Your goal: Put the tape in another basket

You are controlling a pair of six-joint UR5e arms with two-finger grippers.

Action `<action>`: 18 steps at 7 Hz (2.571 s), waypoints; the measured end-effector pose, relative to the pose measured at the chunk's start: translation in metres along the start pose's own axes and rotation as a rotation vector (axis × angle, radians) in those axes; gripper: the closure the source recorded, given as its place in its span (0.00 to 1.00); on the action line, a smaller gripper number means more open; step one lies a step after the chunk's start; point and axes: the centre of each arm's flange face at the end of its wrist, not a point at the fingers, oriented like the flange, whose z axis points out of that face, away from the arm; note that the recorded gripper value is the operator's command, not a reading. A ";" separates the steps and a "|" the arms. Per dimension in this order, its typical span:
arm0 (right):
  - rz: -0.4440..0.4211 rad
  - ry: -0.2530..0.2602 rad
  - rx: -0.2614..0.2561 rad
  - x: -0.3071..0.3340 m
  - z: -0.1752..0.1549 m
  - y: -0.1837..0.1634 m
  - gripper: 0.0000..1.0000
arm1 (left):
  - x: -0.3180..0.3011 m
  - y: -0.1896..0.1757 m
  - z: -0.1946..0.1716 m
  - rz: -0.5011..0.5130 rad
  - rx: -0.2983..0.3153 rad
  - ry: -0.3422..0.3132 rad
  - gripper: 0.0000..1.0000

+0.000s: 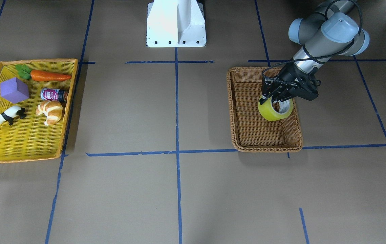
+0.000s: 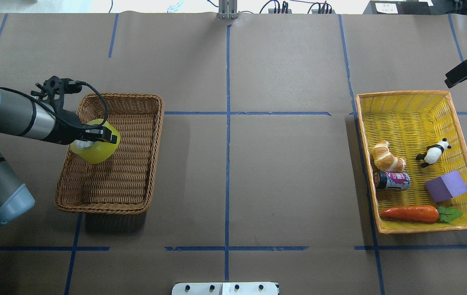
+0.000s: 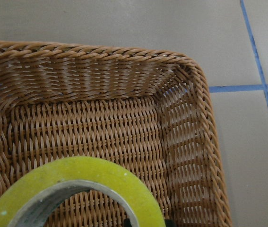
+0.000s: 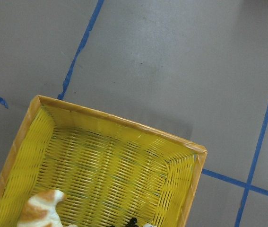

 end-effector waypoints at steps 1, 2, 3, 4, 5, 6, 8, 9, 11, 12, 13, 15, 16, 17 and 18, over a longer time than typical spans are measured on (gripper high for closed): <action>-0.002 0.001 -0.004 0.005 0.001 0.003 0.00 | -0.001 0.001 0.001 -0.004 0.000 -0.004 0.00; -0.004 0.001 -0.008 0.009 0.001 0.006 0.00 | 0.000 0.002 -0.002 -0.013 0.000 -0.005 0.00; -0.010 0.003 -0.014 0.014 0.003 0.009 0.00 | 0.006 0.003 -0.009 -0.025 -0.014 -0.010 0.00; -0.012 0.007 -0.025 0.021 0.008 0.014 0.00 | 0.011 0.004 -0.021 -0.043 -0.040 -0.026 0.00; -0.012 0.012 -0.041 0.032 0.014 0.020 0.00 | 0.009 0.001 -0.039 -0.065 -0.059 -0.040 0.00; -0.009 0.006 -0.062 0.051 0.021 0.028 0.00 | -0.008 -0.010 -0.061 -0.075 -0.068 -0.050 0.00; 0.015 -0.078 -0.113 0.114 0.039 0.056 0.00 | -0.077 -0.026 -0.111 -0.020 -0.075 -0.073 0.00; 0.025 -0.115 -0.131 0.153 0.051 0.084 0.00 | -0.119 -0.031 -0.140 0.009 -0.067 -0.102 0.00; 0.048 -0.163 -0.125 0.213 0.076 0.153 0.00 | -0.197 -0.036 -0.192 0.080 -0.084 -0.205 0.00; 0.056 -0.171 -0.109 0.226 0.085 0.175 0.00 | -0.232 -0.039 -0.215 0.106 -0.106 -0.251 0.00; 0.064 -0.175 -0.104 0.234 0.093 0.186 0.00 | -0.269 -0.038 -0.235 0.114 -0.132 -0.286 0.00; 0.060 -0.174 -0.085 0.236 0.091 0.177 0.00 | -0.334 -0.030 -0.265 0.086 -0.170 -0.328 0.00; 0.089 -0.174 -0.085 0.236 0.090 0.175 0.00 | -0.354 -0.026 -0.270 0.071 -0.185 -0.335 0.00; 0.160 -0.183 -0.083 0.233 0.087 0.173 0.00 | -0.370 -0.021 -0.269 0.047 -0.203 -0.338 0.00; 0.233 -0.202 -0.080 0.229 0.083 0.170 0.00 | -0.386 -0.015 -0.266 0.017 -0.221 -0.340 0.00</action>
